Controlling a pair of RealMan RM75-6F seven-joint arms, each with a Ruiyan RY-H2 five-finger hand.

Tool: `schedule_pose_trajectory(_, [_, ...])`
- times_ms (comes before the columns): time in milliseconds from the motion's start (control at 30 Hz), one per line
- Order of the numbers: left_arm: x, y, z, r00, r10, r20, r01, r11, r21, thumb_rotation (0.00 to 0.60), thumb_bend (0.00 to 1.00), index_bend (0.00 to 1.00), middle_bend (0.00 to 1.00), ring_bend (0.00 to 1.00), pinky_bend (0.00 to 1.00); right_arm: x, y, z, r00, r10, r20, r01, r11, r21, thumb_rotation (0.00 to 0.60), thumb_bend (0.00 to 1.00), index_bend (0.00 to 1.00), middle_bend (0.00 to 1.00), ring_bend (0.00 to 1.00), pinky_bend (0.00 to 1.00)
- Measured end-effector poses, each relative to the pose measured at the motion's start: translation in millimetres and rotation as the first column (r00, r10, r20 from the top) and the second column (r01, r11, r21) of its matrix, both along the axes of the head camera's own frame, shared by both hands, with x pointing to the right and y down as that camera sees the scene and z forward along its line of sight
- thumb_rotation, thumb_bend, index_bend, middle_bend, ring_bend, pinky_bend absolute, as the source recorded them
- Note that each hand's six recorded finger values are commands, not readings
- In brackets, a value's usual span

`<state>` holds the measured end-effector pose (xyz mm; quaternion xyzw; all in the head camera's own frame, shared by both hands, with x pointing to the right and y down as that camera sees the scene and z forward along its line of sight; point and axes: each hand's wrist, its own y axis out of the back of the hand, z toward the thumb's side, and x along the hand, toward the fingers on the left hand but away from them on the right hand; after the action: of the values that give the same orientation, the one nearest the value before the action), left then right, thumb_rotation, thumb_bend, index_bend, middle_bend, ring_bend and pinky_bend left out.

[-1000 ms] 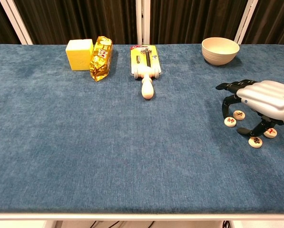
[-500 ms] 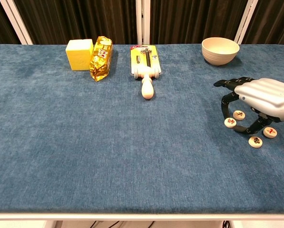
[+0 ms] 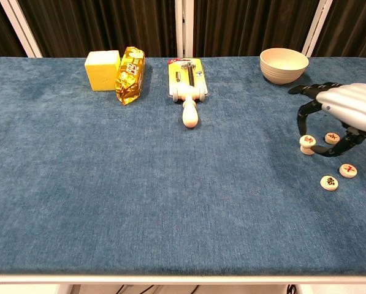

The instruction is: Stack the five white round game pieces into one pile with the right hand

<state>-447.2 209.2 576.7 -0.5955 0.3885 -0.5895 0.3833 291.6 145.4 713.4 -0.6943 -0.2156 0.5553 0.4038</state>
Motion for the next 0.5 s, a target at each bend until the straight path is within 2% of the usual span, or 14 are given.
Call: schedule_pose_trajectory(500, [0.3,0.0,0.7,1.0,0.0,0.004,0.0,1.0,-0.001,0.6,0.13,0.08,0.0,0.0,0.0,8.2,-0.8,7.4,0.999,0.016,-0.034,-0.016,1.0,-0.017,0.6,0.28,0.55,0.0,0.0,0.0])
